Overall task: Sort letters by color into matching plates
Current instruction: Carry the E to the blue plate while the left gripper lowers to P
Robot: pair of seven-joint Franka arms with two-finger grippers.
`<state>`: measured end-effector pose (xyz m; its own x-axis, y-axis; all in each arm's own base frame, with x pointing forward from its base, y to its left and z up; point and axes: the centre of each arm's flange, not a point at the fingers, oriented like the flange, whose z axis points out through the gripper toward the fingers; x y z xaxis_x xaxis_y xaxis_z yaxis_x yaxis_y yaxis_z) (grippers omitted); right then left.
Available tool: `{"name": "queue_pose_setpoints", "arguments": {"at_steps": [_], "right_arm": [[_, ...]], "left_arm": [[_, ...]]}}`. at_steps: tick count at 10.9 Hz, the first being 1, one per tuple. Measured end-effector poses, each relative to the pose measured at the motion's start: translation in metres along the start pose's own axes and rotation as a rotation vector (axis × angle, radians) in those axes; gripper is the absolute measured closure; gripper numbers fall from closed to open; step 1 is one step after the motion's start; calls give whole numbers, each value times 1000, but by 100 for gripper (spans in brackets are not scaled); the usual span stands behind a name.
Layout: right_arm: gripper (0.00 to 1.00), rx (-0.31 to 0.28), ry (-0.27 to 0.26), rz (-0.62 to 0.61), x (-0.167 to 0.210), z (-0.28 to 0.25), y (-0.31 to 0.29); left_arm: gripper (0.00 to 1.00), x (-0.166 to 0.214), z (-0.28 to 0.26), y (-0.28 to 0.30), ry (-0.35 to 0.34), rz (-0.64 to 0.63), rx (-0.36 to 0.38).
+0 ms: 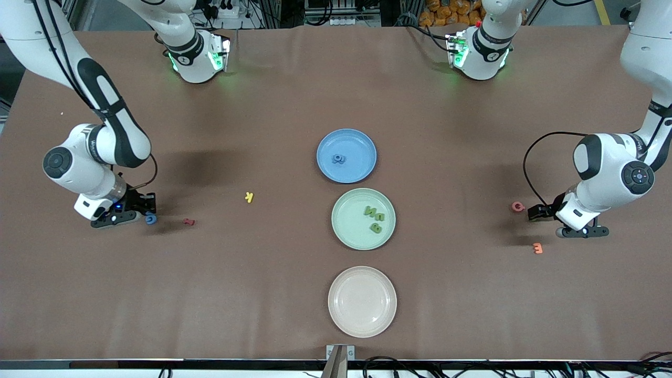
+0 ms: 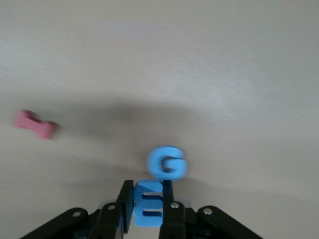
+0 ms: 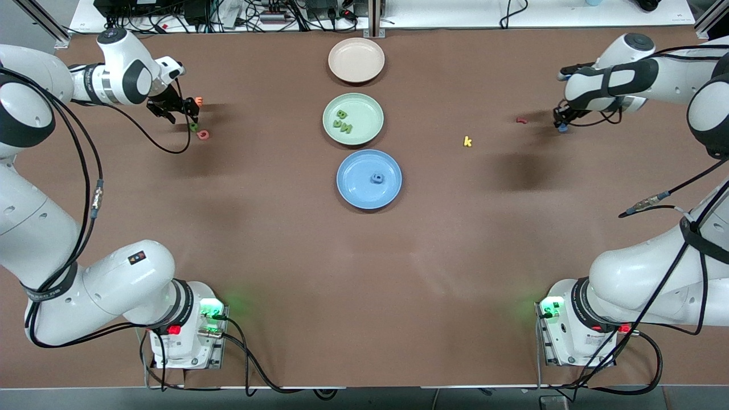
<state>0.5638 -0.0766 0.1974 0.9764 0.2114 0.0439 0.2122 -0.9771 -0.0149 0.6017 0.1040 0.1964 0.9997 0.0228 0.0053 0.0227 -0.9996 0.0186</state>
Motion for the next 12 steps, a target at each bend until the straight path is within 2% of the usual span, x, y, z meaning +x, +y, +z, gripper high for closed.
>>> {"name": "queue_pose_setpoints", "arguments": {"at_steps": [3,6,8,11,12], "right_arm": [[72,18,-1,80,24,-11,-79],[72,26,-8,135,40,-19,-199],[72,28,-17,158,43,-27,-271],[72,40,-4,167,32,-37,-368],[72,46,3,162,26,-41,-400]], "left_arm": [[21,2,-1,4,3,7,-2],[23,1,4,6,-4,9,-7],[31,0,9,7,-6,9,-13],[33,0,13,9,-6,10,-18],[40,1,14,9,-4,15,-16]]}}
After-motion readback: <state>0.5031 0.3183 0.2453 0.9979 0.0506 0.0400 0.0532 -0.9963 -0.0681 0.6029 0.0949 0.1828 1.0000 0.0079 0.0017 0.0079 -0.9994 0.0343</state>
